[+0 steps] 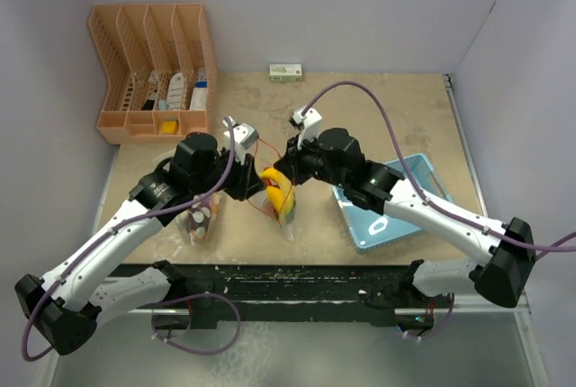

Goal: Place the food in the zip-top bag and seal the zipper
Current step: Adjust the zipper food storage bag at the center of the board.

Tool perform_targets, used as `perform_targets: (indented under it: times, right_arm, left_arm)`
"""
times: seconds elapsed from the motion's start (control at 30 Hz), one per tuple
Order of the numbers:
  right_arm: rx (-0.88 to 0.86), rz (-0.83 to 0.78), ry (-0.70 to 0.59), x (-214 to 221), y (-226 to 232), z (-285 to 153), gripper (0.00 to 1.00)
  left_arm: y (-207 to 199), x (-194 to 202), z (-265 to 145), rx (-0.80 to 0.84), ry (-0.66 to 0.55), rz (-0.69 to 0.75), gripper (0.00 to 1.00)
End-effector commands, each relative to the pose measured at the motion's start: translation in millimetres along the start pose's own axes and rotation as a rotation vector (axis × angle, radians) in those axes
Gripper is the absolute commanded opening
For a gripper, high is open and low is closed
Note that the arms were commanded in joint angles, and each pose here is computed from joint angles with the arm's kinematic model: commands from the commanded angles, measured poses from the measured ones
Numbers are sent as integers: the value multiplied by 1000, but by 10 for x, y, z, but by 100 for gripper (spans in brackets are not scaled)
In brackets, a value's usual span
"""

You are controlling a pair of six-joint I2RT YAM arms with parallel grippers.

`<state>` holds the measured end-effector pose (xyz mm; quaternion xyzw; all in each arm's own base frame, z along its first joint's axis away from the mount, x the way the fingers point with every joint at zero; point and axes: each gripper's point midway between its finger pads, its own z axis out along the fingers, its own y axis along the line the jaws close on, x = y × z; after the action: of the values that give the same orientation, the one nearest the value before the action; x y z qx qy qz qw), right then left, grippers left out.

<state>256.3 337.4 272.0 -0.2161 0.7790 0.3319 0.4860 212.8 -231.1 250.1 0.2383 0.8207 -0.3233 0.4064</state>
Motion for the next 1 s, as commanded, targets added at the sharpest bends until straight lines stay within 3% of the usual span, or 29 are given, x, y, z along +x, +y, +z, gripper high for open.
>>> perform_targets:
  times: [0.0,0.1,0.13,0.2,0.23,0.33,0.43,0.73,0.9,0.97]
  right_arm:
    - [-111,-80,146,453,3,-65,0]
    - [-98,-65,172,650,-127,-105,0]
    - [-91,-61,173,677,-172,-126,0]
    - [-88,-56,173,699,-227,-160,0]
    - [-90,-53,172,706,-245,-178,0]
    - [-116,-55,164,712,-251,-229,0]
    - [-172,-83,152,659,-176,-285,0]
    - [-388,-186,127,480,171,-463,0]
    - [-424,-205,183,627,177,-466,0]
    - [-447,-208,186,659,204,-501,0]
  left_arm:
    - [-123,154,8,107,39,80,33]
    - [-62,137,-136,66,13,154,49]
    - [-52,88,-217,50,-13,189,59]
    - [-85,-51,-448,34,-95,266,91]
    - [-108,-120,-557,30,-140,304,100]
    - [-161,-282,-843,14,-270,413,99]
    - [-122,-295,-888,-7,-323,510,99]
    - [-79,-320,-377,66,-391,884,100]
    - [302,-359,-31,123,-305,862,83]
    - [436,-374,0,155,-322,838,82]
